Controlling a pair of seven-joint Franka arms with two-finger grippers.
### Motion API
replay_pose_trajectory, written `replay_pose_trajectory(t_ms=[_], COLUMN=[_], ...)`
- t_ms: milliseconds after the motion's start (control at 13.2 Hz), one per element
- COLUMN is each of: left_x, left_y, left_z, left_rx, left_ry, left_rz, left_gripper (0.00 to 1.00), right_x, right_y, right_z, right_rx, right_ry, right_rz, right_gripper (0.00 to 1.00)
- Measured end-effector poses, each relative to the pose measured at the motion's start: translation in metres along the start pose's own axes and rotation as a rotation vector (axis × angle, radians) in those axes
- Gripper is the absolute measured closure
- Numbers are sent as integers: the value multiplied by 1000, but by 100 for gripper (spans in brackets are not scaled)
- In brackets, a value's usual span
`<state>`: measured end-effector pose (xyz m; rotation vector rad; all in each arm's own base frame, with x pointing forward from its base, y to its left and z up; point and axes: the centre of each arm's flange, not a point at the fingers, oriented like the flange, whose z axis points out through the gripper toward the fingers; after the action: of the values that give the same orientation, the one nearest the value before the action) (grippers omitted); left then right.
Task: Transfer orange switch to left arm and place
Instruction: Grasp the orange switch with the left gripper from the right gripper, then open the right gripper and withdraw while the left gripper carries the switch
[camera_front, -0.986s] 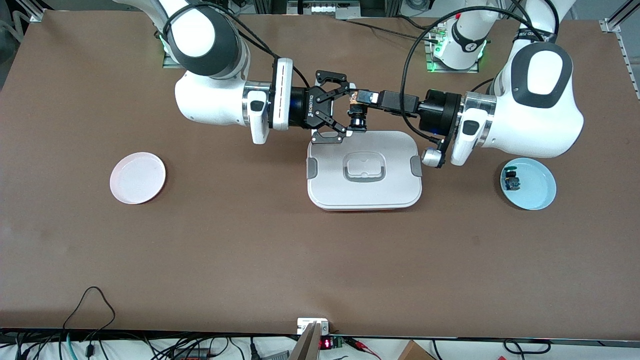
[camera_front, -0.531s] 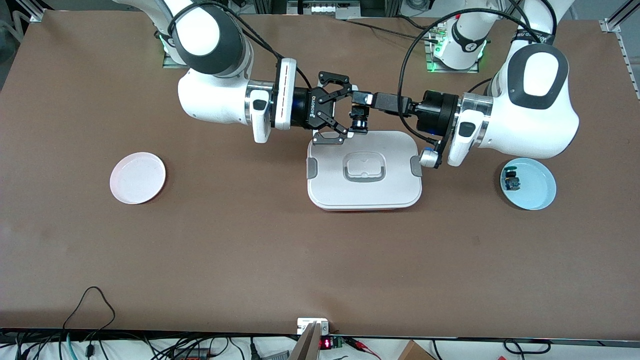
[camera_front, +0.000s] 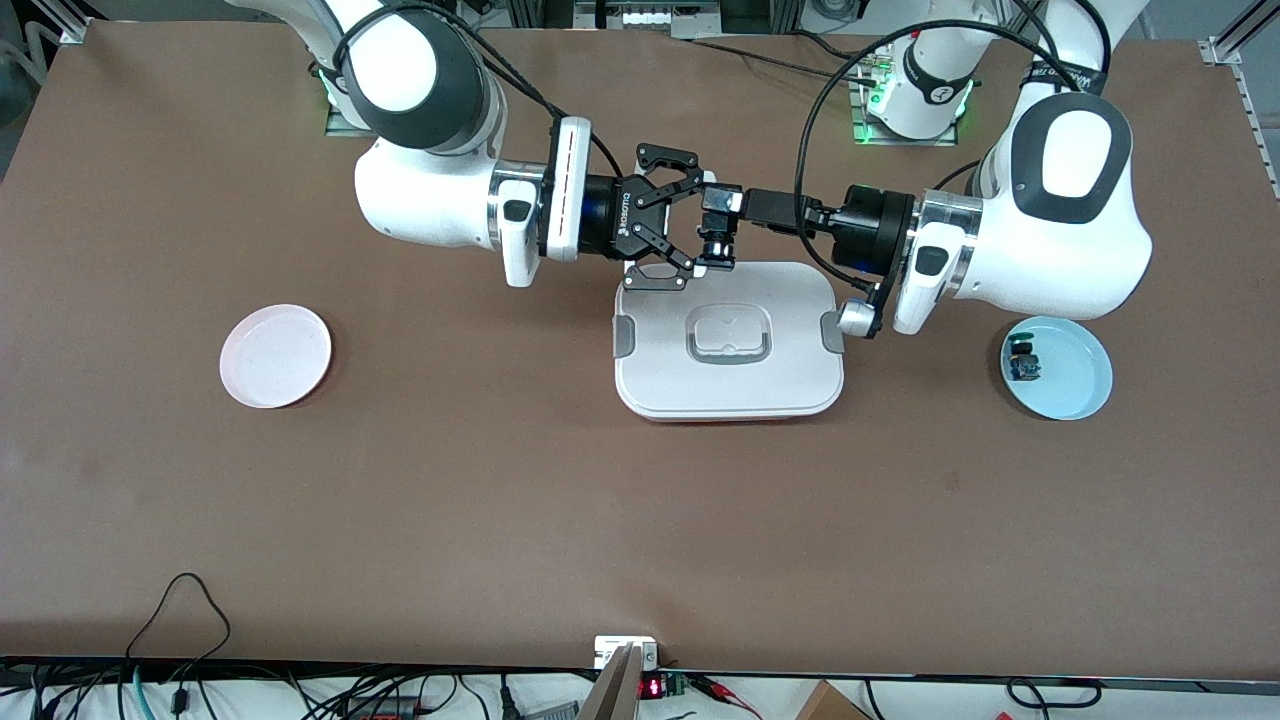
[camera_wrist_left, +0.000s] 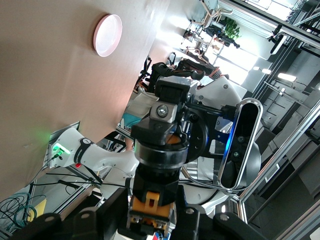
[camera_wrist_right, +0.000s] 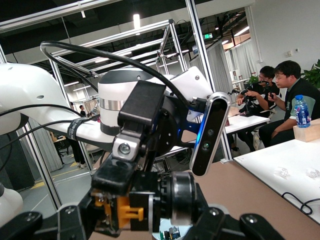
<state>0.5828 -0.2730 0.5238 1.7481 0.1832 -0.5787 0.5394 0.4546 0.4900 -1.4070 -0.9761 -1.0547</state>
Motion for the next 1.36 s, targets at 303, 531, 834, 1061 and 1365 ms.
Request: replay_pose_trajectory(t_ms=[303,531,834,1061,1365], left_x=[0,0,1,1,1], left_y=[0,0,1,1,1], left_z=[0,-1,-9,-10,-16], left_rx=[0,-1,-6,-7,-11], left_ry=[0,2,10,11,16], left_rz=[1,-2,-1,-2,-2], left_gripper=[56,60,67,67,67], right_x=[0,1,0,0,0], right_y=[0,-1,-2,-2,-1], right_z=[0,1,3,2,1], right_rx=[-1,0,2,1,-3], right_ry=[0,6,4,4,3], right_rz=[0,2,1,1,1], right_gripper=[28,14,0,0,0])
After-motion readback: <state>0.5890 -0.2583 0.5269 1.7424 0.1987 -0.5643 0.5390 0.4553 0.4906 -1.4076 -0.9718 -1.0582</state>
